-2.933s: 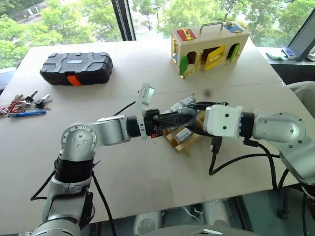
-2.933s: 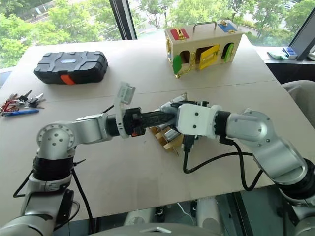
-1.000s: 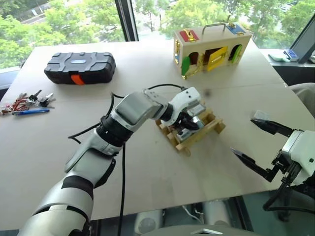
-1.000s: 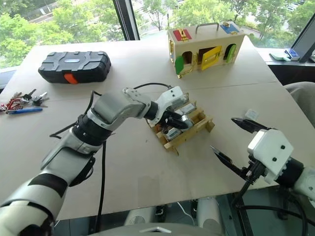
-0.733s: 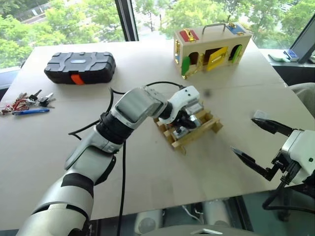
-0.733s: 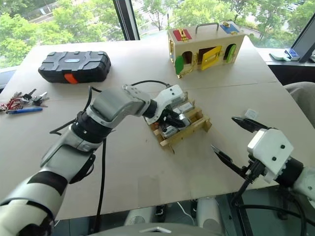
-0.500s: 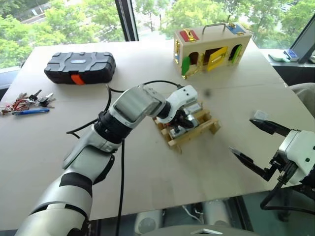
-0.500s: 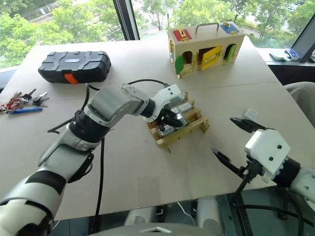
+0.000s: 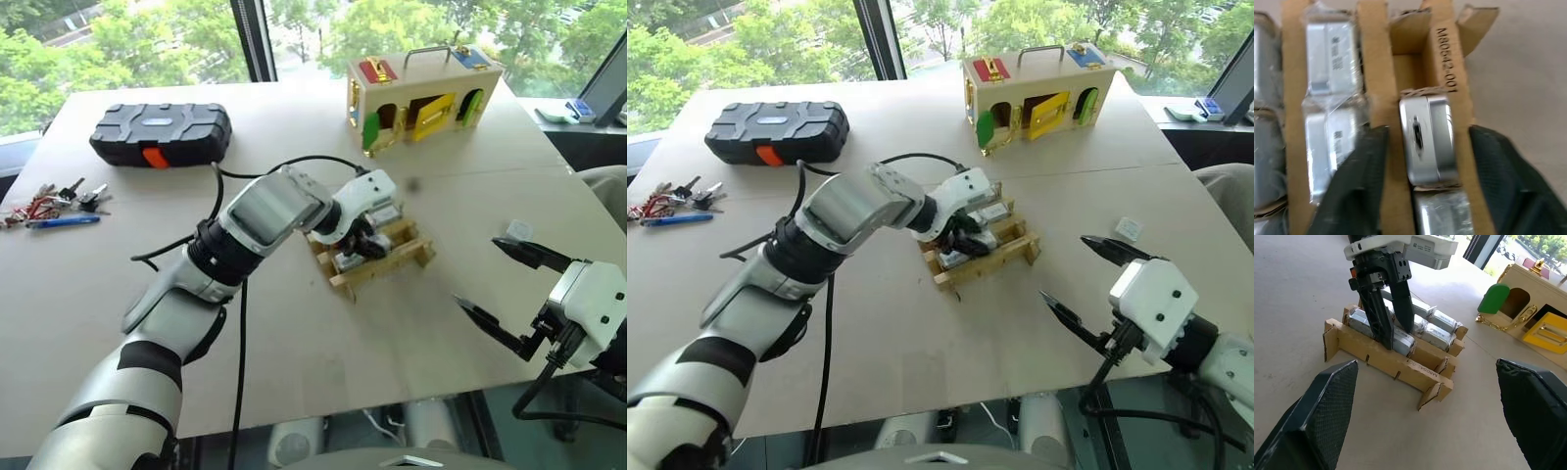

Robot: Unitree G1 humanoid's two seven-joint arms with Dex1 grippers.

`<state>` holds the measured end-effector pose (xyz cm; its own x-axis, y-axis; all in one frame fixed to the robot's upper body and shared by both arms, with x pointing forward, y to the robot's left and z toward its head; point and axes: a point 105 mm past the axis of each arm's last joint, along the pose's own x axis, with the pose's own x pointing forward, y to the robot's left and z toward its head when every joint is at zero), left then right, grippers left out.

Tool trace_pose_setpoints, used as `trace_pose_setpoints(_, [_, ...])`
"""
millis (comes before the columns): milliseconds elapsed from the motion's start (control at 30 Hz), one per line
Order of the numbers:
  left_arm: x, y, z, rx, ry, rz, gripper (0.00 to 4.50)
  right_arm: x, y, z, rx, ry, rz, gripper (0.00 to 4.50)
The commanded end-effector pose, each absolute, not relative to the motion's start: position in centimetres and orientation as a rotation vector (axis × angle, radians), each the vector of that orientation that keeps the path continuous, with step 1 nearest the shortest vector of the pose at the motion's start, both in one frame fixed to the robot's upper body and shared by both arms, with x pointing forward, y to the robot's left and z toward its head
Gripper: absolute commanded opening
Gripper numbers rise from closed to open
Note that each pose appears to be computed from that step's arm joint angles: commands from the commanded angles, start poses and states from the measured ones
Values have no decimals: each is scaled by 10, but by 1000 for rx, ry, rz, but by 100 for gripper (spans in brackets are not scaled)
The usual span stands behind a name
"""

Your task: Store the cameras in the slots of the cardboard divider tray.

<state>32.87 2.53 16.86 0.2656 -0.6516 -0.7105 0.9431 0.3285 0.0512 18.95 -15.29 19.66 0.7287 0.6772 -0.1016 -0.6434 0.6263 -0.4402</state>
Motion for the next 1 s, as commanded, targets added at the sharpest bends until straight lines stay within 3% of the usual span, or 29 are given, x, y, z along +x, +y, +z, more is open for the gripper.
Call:
trace_pose_setpoints(33, [323, 33, 223, 355, 548, -1201, 347, 190, -156, 205, -437, -113, 681, 450])
trace_pose_setpoints(167, [325, 58, 241, 196, 448, -1185, 347, 211, -183, 196, -391, -22, 514, 450])
trace_pose_setpoints(200, [327, 63, 249, 152, 351, -1174, 347, 216, -190, 194, -406, 0, 474, 450])
trace_pose_setpoints(233, [327, 67, 262, 116, 151, -1184, 347, 223, -199, 193, -467, 29, 408, 450])
trace_pose_setpoints(333, [322, 105, 249, 123, 9, -1125, 347, 247, -230, 179, -411, 176, 262, 450])
trace_pose_setpoints(367, [314, 115, 240, 128, 20, -1171, 347, 255, -236, 175, -371, 206, 247, 450])
trace_pose_setpoints(500, [290, 154, 222, 41, -12, -1230, 445, 281, -256, 164, -242, 275, 154, 450])
trace_pose_setpoints(700, [254, 183, 197, 149, -19, -1261, 445, 313, -264, 151, -103, 317, 124, 450])
trace_pose_setpoints(1000, [236, 172, 184, 130, -27, -1225, 445, 346, -280, 131, 30, 380, -88, 450])
